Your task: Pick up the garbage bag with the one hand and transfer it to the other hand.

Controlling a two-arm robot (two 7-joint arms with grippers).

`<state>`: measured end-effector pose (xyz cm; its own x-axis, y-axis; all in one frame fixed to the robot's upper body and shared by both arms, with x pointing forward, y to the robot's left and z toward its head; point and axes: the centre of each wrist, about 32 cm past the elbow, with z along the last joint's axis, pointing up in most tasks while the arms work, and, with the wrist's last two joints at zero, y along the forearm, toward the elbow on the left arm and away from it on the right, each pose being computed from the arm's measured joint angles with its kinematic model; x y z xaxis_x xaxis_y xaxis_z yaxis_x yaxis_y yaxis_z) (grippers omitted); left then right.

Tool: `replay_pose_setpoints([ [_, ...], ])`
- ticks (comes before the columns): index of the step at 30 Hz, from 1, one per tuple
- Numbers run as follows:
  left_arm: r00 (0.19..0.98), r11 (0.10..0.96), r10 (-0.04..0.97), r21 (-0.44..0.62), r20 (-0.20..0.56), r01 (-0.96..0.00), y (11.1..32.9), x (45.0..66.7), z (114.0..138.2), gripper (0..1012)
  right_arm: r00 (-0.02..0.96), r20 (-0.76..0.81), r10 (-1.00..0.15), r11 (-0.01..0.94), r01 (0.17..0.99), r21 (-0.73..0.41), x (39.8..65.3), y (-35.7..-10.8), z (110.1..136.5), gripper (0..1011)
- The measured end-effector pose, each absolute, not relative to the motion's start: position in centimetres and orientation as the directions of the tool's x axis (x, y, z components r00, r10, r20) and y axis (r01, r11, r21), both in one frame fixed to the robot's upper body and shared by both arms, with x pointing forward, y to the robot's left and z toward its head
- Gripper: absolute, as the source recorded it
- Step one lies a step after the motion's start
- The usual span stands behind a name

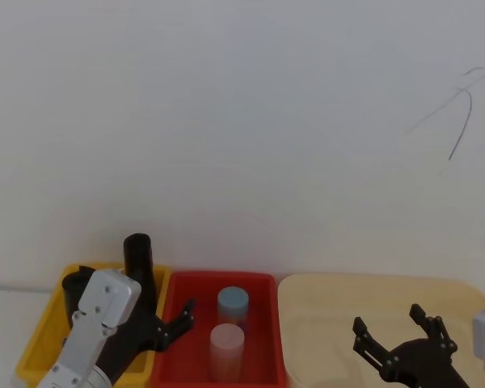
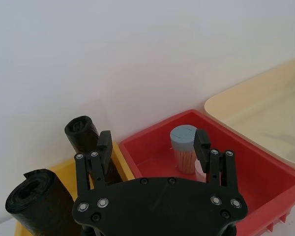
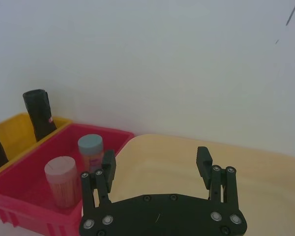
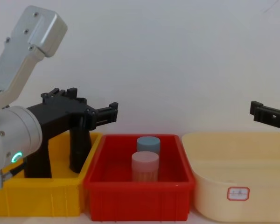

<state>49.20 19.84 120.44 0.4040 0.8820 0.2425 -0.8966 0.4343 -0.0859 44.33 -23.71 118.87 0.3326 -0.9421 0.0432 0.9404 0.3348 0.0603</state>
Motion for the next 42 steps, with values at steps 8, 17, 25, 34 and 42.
replay_pose_setpoints([
  [8, 0.404, 0.434, 0.882, -0.086, 0.243, -0.897, 19.84, 49.20, 120.44, 1002, 0.333, 0.043, -0.942, 0.335, 0.940, 0.060, 44.33, -23.71, 118.87, 1001],
  [17, 0.404, 0.434, 0.882, -0.086, 0.242, -0.897, 19.84, 49.20, 120.44, 1002, 0.333, 0.043, -0.942, 0.335, 0.940, 0.060, 44.33, -23.71, 118.87, 1002],
  [25, 0.404, 0.434, 0.882, -0.086, 0.242, -0.897, 19.84, 49.20, 120.44, 1001, 0.333, 0.043, -0.942, 0.335, 0.940, 0.060, 44.33, -23.71, 118.87, 1001],
  [34, 0.404, 0.434, 0.882, -0.086, 0.242, -0.897, 19.84, 49.20, 120.44, 1002, 0.333, 0.043, -0.942, 0.335, 0.940, 0.060, 44.33, -23.71, 118.87, 1002],
  [42, 0.404, 0.434, 0.882, -0.086, 0.243, -0.897, 19.84, 49.20, 120.44, 1002, 0.333, 0.043, -0.942, 0.335, 0.940, 0.060, 44.33, -23.71, 118.87, 1001],
])
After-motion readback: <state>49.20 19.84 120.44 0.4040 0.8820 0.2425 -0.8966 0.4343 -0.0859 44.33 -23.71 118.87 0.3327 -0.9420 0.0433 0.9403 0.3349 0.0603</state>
